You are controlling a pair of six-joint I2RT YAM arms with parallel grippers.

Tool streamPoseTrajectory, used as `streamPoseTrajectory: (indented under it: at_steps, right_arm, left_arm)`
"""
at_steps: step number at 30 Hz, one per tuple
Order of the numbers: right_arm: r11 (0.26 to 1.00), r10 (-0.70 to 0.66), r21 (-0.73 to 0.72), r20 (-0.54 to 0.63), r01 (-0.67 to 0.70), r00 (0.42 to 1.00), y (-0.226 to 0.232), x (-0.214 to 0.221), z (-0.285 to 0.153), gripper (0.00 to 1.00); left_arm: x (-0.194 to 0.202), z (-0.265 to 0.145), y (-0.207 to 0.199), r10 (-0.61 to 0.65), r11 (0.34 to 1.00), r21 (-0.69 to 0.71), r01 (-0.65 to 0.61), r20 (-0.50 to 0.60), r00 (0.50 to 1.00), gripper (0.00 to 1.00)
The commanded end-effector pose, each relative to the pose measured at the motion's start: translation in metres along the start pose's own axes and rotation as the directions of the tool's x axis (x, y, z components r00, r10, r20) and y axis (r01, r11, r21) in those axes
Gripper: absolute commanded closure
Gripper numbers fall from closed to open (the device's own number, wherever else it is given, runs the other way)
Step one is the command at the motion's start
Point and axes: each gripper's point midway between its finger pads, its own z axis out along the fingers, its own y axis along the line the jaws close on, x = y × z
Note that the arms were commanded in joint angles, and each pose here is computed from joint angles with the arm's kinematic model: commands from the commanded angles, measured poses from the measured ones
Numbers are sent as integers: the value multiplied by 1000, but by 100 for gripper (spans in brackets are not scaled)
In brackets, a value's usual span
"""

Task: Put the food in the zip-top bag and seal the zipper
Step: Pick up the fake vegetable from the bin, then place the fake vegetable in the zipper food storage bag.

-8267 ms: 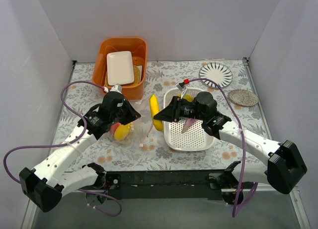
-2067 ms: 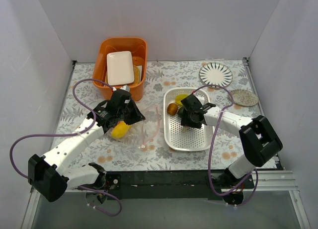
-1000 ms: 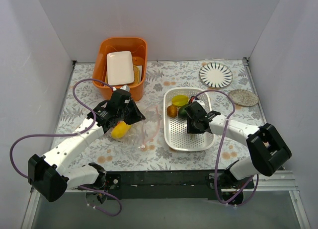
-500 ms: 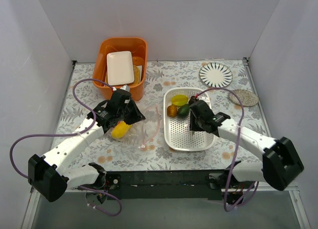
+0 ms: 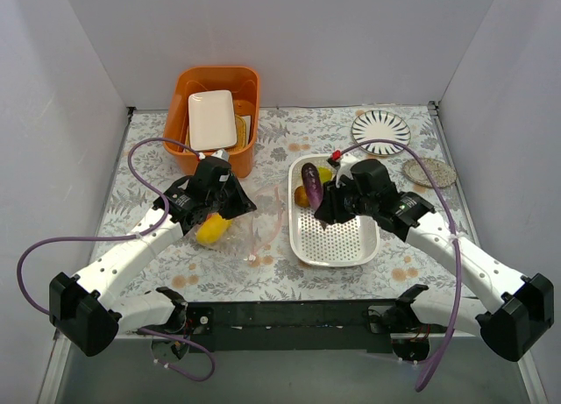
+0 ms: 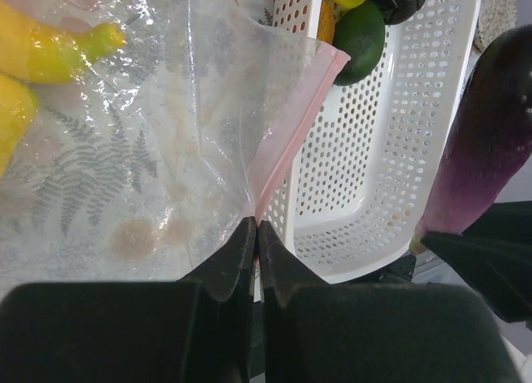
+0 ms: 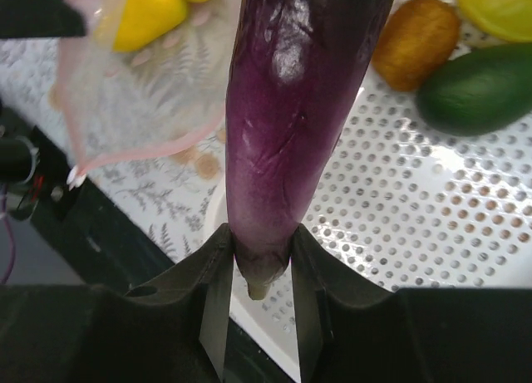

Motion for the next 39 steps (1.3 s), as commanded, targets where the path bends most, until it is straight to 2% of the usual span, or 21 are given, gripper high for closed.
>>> streamPoseTrajectory:
  at_steps: [1,7,14,21,31,39]
  right_arm:
    - [962,-108,-258,-44,93,993,47,-5,-17,99]
    - [929,-135,-365,-175,63,975,61,16,-22,99]
    - [903,-146,-428,-232,34,962,68,33,-24,98]
    - [878,-131,-479,-275,-17,952,79,40,-8,98]
    - [866,-132,-499,-304,-39,943,103,35,34,98]
    - [901,-70,-426,-335,-85,940,102,25,60,98]
  left_arm:
    - [-13,-14,-16,9,999,49,-11,46,999,100]
    - [-15,-15,-15,8,999,42,-11,54,998,100]
    - [-19,-15,-17,4,999,34,-6,61,998,100]
    - [-18,-13,-19,-7,999,47,4,53,999,100]
    - [-18,-16,-20,-4,999,49,1,53,999,100]
    - [-16,-17,-17,-5,999,44,3,52,999,100]
